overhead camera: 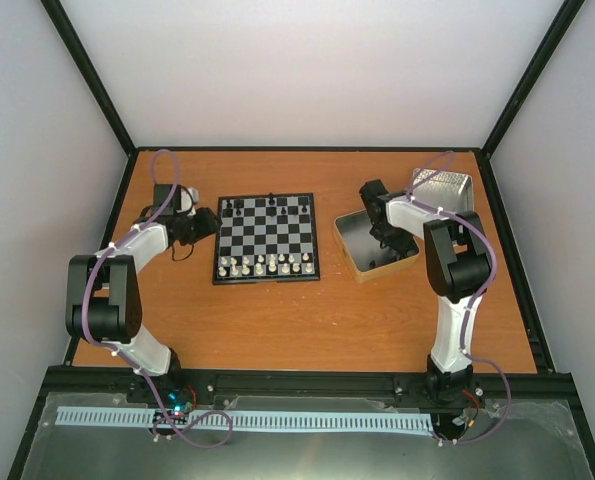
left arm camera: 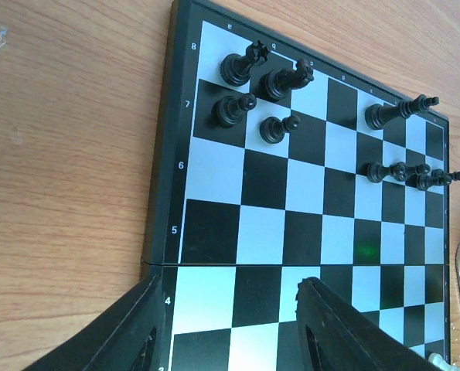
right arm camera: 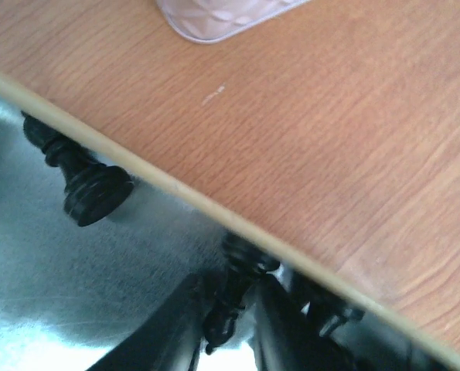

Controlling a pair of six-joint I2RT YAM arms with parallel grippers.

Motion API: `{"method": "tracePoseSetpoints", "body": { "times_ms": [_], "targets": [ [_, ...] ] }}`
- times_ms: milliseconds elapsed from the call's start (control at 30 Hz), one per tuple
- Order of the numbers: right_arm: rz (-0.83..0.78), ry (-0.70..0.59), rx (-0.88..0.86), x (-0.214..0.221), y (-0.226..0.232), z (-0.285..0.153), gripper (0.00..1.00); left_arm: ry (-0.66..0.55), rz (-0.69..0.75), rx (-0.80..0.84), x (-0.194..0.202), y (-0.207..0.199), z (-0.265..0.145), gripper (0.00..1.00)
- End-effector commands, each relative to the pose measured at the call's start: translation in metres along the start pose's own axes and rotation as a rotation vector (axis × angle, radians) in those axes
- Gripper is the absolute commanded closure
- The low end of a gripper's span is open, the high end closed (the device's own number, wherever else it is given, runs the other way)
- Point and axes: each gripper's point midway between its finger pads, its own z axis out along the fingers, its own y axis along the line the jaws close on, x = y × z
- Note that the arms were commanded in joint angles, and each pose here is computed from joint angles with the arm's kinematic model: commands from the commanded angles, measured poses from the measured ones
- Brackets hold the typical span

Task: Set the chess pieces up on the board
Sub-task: Pick up the chess piece from the storage box, then move the chessboard to the center of the board.

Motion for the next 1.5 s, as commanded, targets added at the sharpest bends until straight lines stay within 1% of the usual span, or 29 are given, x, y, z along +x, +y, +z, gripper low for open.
{"method": "tracePoseSetpoints", "body": {
  "times_ms": [0,33,100,267,367,433,500,600,667,800,933,1033,1133,1267,1333,1433,1467],
  "targets": [
    [0.047,0.02,0.028,0.006,-0.009,0.015,0.88,-0.051,0.039,0.028,-0.021,-0.011,-0.006,0.52],
    [0.045,0.021,0.017,0.005,-0.008,0.013,0.92,-0.053,0.041,0.029,-0.022,-0.012,-0.007,0.52],
    [0.031,0.022,-0.013,0.003,-0.004,0.007,0.97,-0.059,0.046,0.033,-0.023,-0.014,-0.008,0.52],
    [-0.029,0.028,-0.141,-0.006,0.007,-0.025,0.97,-0.084,0.075,0.082,-0.031,-0.029,-0.019,0.51],
    [-0.11,0.035,-0.303,-0.012,0.028,-0.053,0.97,-0.095,0.106,0.169,-0.038,-0.049,-0.028,0.5],
    [-0.199,0.052,-0.481,-0.011,0.054,-0.078,0.97,-0.105,0.133,0.249,-0.043,-0.067,-0.035,0.49],
    [-0.315,0.081,-0.723,-0.003,0.087,-0.111,0.97,-0.103,0.157,0.348,-0.046,-0.087,-0.043,0.49],
    [-0.511,0.119,-1.152,0.019,0.129,-0.182,0.97,-0.088,0.198,0.507,-0.046,-0.121,-0.059,0.47],
    [-0.622,0.117,-1.362,0.034,0.143,-0.228,0.97,-0.064,0.224,0.603,-0.044,-0.142,-0.069,0.44],
    [-0.801,0.026,-1.56,0.051,0.166,-0.284,0.97,0.003,0.256,0.765,-0.033,-0.178,-0.087,0.34],
    [-0.916,-0.023,-1.677,0.067,0.183,-0.319,0.97,0.104,0.213,0.889,-0.02,-0.198,-0.095,0.28],
    [-1.017,-0.03,-1.69,0.085,0.196,-0.332,0.97,0.182,0.21,0.954,-0.011,-0.213,-0.097,0.26],
    [-1.085,-0.014,-1.68,0.097,0.204,-0.335,0.97,0.213,0.205,0.966,-0.009,-0.22,-0.096,0.24],
    [-1.113,-0.018,-1.67,0.102,0.205,-0.333,0.97,0.232,0.175,0.951,-0.007,-0.216,-0.091,0.25],
    [-1.126,-0.016,-1.674,0.104,0.203,-0.334,0.97,0.243,0.154,0.941,-0.005,-0.214,-0.087,0.31],
    [-1.134,-0.008,-1.667,0.105,0.202,-0.332,0.97,0.259,0.125,0.929,-0.004,-0.21,-0.081,0.48],
    [-1.138,-0.005,-1.669,0.107,0.202,-0.332,0.97,0.263,0.117,0.925,-0.004,-0.21,-0.079,0.51]
  ]
}}
